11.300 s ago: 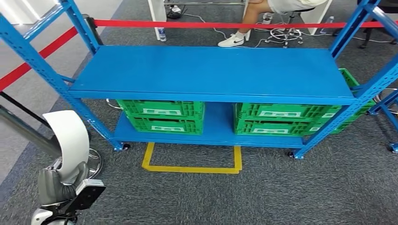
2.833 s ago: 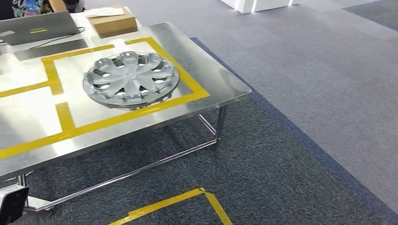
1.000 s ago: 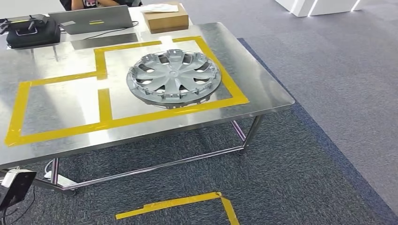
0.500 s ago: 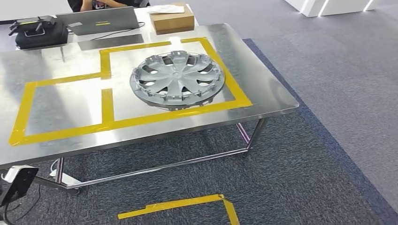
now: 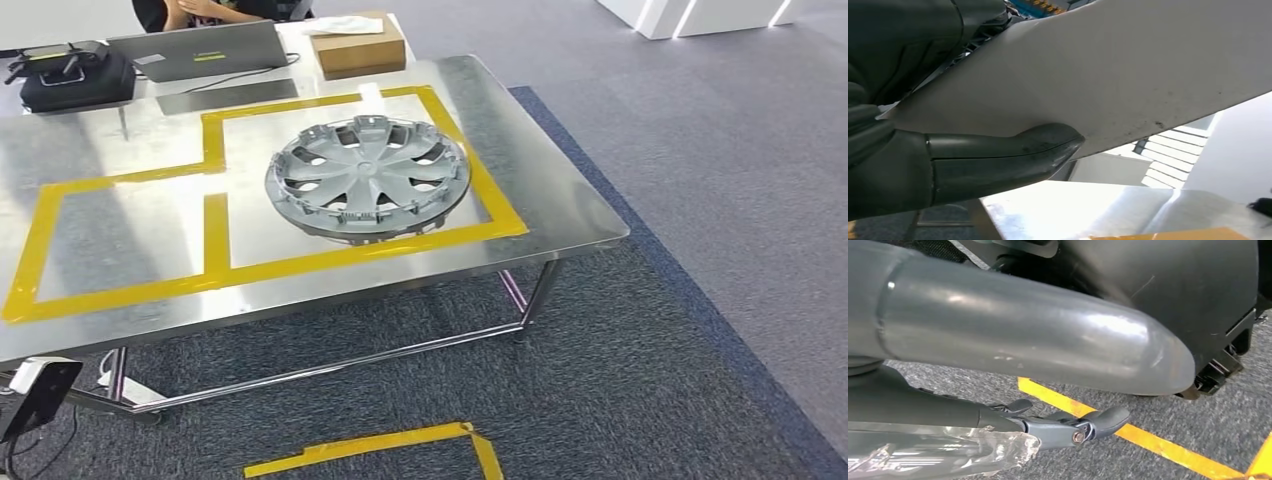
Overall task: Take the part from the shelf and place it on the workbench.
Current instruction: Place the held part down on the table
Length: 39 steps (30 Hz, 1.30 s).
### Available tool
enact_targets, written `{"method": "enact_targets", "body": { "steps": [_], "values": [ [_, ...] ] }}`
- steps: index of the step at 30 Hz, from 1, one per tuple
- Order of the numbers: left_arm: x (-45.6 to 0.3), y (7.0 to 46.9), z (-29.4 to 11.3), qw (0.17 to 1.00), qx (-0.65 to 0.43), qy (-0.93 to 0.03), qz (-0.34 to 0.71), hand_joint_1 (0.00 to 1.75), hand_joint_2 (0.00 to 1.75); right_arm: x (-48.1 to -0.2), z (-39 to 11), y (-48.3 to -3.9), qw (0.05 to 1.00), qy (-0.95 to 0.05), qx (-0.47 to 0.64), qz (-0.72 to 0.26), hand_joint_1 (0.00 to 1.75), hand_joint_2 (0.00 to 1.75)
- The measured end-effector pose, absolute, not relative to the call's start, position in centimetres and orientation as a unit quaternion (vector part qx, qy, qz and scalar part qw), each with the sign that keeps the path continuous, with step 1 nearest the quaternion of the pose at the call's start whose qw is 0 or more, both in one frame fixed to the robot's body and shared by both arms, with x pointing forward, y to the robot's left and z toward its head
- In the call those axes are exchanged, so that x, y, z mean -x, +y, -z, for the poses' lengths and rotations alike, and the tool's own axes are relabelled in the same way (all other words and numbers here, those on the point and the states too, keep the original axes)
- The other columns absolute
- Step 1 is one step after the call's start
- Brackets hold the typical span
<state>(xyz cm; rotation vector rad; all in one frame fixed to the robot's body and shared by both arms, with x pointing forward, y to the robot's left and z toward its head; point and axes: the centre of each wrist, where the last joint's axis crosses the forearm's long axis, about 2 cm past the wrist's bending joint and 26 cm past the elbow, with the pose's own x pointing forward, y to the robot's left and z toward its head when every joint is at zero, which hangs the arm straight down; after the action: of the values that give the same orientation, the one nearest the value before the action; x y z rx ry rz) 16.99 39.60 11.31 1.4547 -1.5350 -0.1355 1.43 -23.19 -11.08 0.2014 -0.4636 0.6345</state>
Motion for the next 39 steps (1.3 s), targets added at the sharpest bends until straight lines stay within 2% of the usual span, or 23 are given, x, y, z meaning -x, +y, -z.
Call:
{"method": "enact_targets", "body": {
  "steps": [39],
  "values": [
    [-17.04, 39.7, -11.24, 0.495, -0.601, -0.624, 0.058, 1.43, 1.75, -1.49, 11.09, -23.32, 0.918, -0.225, -0.096, -0.311, 0.0, 0.0]
  ]
}}
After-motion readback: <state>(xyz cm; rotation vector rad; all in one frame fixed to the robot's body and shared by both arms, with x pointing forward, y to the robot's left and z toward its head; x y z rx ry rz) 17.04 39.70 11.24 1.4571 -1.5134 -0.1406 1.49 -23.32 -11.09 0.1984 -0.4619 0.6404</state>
